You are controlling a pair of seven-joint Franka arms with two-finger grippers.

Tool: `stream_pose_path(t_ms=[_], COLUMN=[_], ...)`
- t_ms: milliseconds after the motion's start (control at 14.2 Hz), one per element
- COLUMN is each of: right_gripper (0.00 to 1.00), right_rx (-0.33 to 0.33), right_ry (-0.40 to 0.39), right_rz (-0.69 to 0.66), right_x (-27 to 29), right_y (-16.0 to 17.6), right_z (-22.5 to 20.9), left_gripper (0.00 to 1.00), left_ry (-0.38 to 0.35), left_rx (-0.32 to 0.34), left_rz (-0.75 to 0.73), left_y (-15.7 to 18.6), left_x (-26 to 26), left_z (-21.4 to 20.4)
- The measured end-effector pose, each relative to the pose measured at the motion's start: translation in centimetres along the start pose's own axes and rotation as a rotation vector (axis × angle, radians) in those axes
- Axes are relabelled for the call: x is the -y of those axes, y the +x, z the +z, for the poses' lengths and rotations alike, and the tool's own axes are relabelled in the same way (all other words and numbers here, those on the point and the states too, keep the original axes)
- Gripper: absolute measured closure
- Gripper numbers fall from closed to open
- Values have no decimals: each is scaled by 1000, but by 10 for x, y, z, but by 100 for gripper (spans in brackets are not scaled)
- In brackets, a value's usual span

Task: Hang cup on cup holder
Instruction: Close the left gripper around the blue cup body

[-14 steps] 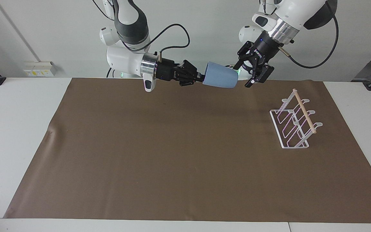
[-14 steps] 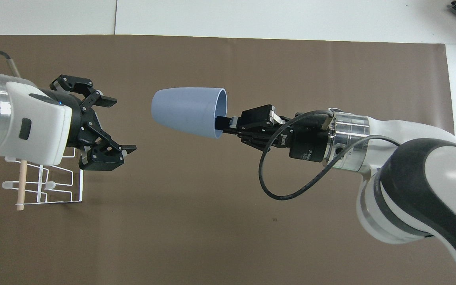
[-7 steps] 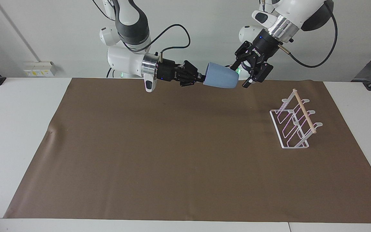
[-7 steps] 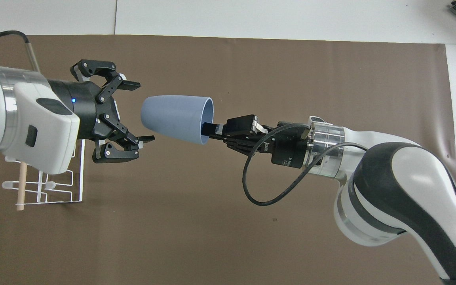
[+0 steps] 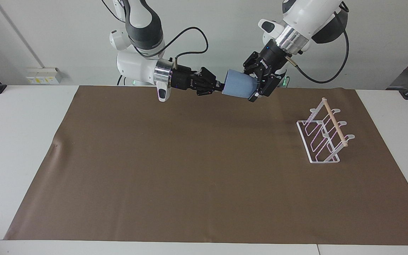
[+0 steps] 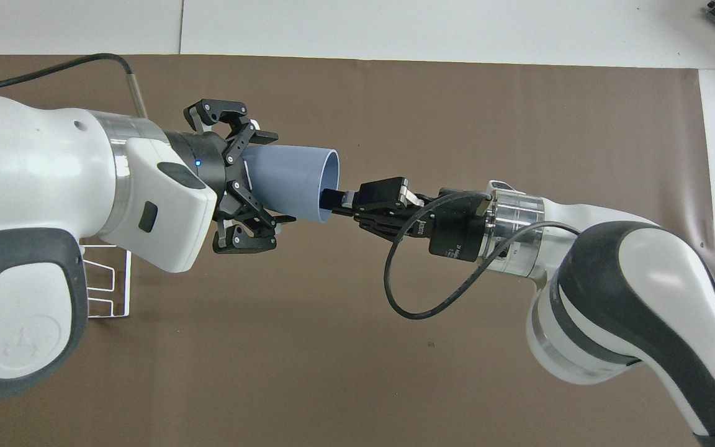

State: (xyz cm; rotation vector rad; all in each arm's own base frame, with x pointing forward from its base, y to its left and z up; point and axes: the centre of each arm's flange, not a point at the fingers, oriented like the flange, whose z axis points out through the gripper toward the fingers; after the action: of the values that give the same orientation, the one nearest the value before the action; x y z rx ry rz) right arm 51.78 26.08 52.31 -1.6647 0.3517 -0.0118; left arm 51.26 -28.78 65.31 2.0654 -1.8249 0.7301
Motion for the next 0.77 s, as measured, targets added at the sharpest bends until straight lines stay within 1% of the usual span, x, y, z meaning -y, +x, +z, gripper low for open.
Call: stream_pose_path(t_ms=[351,421,492,773], right_gripper=[95,95,95,95], right_rx=[-9,-16,-18,-20], right_ry=[-4,-3,-3,-2], right_rz=[3,4,4,5], right_x=[-3,-3,-3,-3], right_y=[1,4,4,5], right_z=[-1,-4,-5,-6], left_gripper=[0,8,11,11], left_ry=[3,3,4,2], left_rx=[-9,-7,-8,-7], left_rz=[3,6,4,-54], left_y=[8,8,9,9], left_x=[-4,-5,-5,-5], left_z=[5,6,6,7])
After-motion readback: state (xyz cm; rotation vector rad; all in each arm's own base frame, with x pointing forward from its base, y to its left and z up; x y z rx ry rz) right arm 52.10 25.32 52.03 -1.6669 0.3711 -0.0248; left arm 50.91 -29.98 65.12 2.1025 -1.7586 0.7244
